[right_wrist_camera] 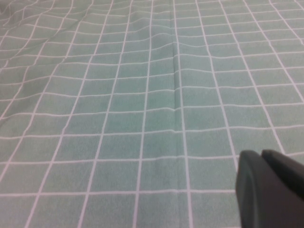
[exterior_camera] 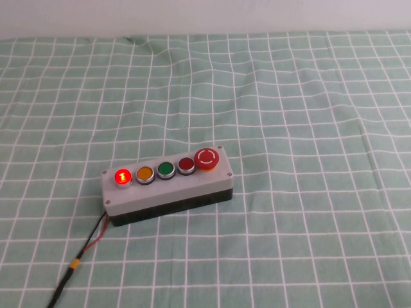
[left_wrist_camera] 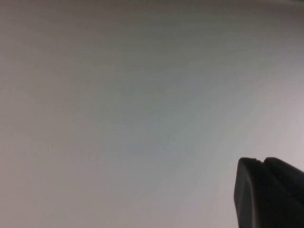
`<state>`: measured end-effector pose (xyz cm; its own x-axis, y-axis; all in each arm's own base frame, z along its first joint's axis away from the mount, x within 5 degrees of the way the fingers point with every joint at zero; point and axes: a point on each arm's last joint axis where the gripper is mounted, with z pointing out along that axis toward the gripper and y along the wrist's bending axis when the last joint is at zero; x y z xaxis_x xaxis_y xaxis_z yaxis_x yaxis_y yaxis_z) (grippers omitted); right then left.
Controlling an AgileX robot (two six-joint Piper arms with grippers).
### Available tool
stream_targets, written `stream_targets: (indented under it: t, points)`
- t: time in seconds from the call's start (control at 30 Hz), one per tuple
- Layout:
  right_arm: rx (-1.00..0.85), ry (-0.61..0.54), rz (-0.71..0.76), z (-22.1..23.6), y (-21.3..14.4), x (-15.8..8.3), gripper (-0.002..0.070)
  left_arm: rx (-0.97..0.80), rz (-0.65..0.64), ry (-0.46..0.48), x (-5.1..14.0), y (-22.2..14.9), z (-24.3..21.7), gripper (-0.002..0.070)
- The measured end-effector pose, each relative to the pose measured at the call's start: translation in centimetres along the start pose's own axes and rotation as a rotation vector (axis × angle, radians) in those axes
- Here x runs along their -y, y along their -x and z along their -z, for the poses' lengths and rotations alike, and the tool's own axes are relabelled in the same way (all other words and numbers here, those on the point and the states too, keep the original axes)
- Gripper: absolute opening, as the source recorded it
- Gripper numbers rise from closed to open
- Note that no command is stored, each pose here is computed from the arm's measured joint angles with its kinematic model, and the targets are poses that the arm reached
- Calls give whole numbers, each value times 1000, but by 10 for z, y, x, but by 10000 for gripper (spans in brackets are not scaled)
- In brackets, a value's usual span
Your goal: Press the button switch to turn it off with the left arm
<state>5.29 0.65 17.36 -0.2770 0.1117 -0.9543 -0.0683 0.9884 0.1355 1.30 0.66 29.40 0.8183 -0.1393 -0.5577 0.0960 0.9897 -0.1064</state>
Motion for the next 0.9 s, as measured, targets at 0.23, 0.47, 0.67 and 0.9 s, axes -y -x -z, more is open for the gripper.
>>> stream_targets:
  t: [0.23,0.47,0.67,0.9]
  points:
    - [0,0,0,0,0,0,-16,-20,28,-31,11,69,-47,-4]
    - [0,0,0,0,0,0,-16,-311,62,-51,24,103,-109,-4]
    - [0,0,0,0,0,0,-16,-751,53,-51,31,74,-162,-4]
    - [0,0,0,0,0,0,-16,-1071,61,-24,30,-6,-196,-4]
